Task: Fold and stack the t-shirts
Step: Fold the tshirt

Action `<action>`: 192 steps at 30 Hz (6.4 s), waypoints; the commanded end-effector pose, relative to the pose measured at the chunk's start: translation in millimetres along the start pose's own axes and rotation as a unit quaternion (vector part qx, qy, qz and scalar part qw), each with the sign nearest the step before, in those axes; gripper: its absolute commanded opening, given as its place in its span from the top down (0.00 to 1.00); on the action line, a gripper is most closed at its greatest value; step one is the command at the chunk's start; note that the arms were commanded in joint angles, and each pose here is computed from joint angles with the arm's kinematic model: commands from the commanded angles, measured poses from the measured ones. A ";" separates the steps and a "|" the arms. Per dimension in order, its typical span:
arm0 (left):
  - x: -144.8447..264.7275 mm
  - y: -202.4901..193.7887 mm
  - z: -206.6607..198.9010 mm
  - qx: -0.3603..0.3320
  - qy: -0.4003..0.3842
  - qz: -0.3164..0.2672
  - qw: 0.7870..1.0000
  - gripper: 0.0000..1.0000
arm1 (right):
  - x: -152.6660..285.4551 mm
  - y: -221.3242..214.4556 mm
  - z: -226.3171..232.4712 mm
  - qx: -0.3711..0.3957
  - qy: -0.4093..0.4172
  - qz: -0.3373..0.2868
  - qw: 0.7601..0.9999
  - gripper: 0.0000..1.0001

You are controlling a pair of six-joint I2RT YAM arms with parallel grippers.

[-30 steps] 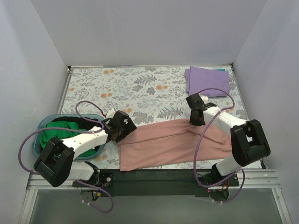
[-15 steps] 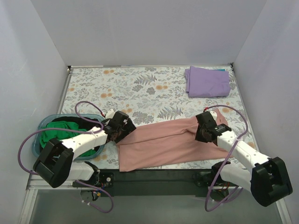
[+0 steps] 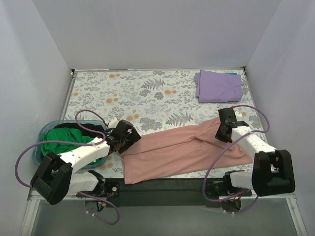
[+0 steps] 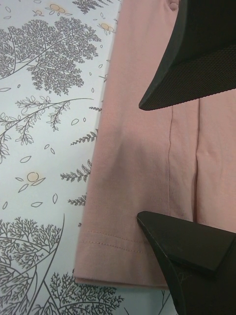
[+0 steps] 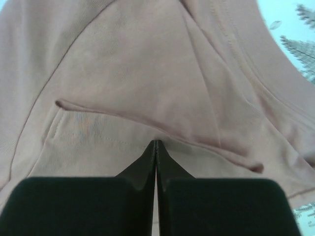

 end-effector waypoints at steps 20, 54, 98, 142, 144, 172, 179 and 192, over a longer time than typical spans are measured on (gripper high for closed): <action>11.0 -2.6 29.1 0.030 0.056 0.001 0.998 0.14 | -60.0 81.0 331.2 0.293 0.270 -0.035 0.916 0.99; 32.0 -137.8 -70.5 -0.051 -0.074 0.177 0.980 0.14 | -101.2 229.4 397.0 0.151 0.453 -0.175 0.861 0.46; 50.2 -125.5 60.1 -0.102 -0.003 0.204 0.974 0.61 | 96.4 -170.2 113.4 0.183 0.344 0.087 0.917 0.21; 89.9 -82.4 -40.0 -0.077 -0.137 0.092 0.983 1.00 | 133.3 -107.3 124.7 0.199 0.358 -0.058 0.910 0.99; 81.8 -73.5 -47.4 -0.084 -0.110 0.059 0.989 1.00 | 141.7 -88.0 133.8 0.197 0.350 -0.083 0.912 0.99; -50.2 76.8 -184.8 -0.068 -0.140 0.001 0.988 1.00 | 58.6 123.1 205.7 0.144 0.358 -0.131 0.913 0.99; -77.6 87.9 -195.7 -0.062 -0.142 0.013 0.988 1.00 | 20.5 139.5 199.0 0.127 0.321 -0.118 0.931 0.99; -32.8 98.7 -197.0 -0.080 -0.183 -0.007 0.980 0.09 | 52.8 139.0 198.1 0.146 0.388 -0.121 0.902 0.01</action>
Point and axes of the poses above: each gripper's point midway between its finger pads, its own x axis back along the fingers, its own z axis along the line the jaws close on, y = z × x, the point moved 3 cm from there along x, back along the fingers, and after that the axes turned 6 degrees about x, right-handed, at the moved point
